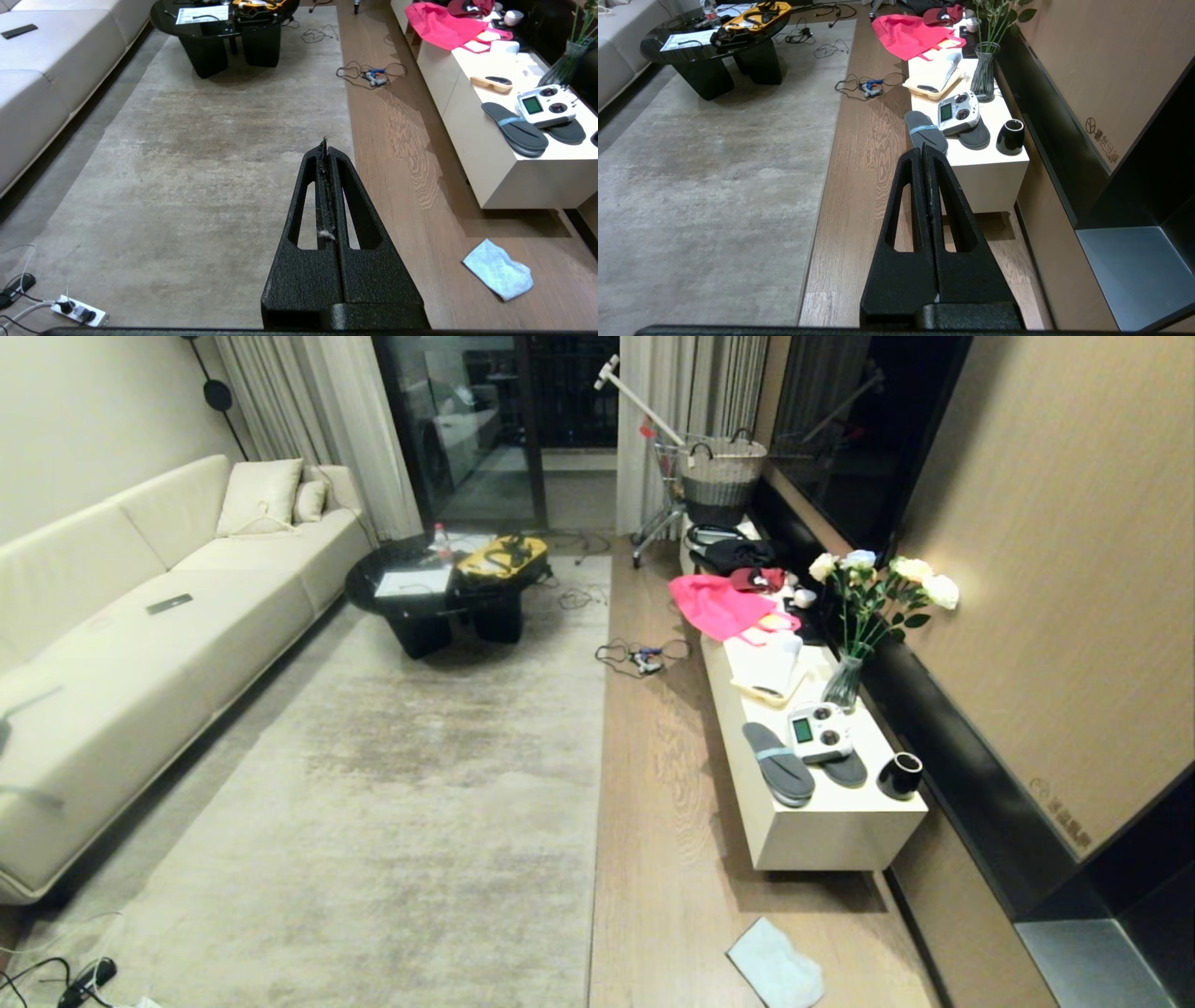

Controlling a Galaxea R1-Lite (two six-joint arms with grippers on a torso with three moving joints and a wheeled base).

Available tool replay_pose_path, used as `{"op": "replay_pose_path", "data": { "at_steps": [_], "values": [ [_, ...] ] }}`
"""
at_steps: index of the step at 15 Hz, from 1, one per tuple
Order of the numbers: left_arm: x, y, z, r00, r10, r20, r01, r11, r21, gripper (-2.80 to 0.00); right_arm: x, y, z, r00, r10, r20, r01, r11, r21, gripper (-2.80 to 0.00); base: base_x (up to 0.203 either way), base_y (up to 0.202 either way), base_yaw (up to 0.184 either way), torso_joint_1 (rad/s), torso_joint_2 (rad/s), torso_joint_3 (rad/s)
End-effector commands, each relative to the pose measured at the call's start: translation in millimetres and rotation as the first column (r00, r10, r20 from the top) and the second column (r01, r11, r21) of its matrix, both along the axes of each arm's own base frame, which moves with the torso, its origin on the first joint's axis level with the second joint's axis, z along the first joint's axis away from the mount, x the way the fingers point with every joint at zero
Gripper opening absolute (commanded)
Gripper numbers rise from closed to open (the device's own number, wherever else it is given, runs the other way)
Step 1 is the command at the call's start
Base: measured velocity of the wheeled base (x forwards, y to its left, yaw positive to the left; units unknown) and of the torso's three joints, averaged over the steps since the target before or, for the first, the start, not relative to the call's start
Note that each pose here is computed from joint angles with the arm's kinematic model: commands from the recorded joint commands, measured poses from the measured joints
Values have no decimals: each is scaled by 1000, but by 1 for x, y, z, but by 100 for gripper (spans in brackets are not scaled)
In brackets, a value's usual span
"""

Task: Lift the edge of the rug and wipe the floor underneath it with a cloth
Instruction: Pick up the rag

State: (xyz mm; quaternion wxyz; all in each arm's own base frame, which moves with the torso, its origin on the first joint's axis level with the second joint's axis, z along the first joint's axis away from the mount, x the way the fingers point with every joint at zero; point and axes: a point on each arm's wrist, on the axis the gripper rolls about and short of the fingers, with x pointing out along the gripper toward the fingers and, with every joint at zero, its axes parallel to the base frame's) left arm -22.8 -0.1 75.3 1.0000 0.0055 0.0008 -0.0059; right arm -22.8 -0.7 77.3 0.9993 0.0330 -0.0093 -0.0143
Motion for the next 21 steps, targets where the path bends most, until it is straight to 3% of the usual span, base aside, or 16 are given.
{"op": "replay_pose_path", "data": {
  "at_steps": [1, 21],
  "values": [
    [0, 0, 0, 1000, 0, 0, 0, 1000, 0, -280, 0, 0, 0, 1000, 0, 1, 0, 1000, 0, -280, 0, 0, 0, 0, 0, 0],
    [0, 0, 0, 1000, -1, 0, 1, 1000, 0, -280, 0, 0, 0, 1000, 0, -2, 0, 1000, 4, -280, 0, 0, 0, -86, 191, 108]
  ]
}}
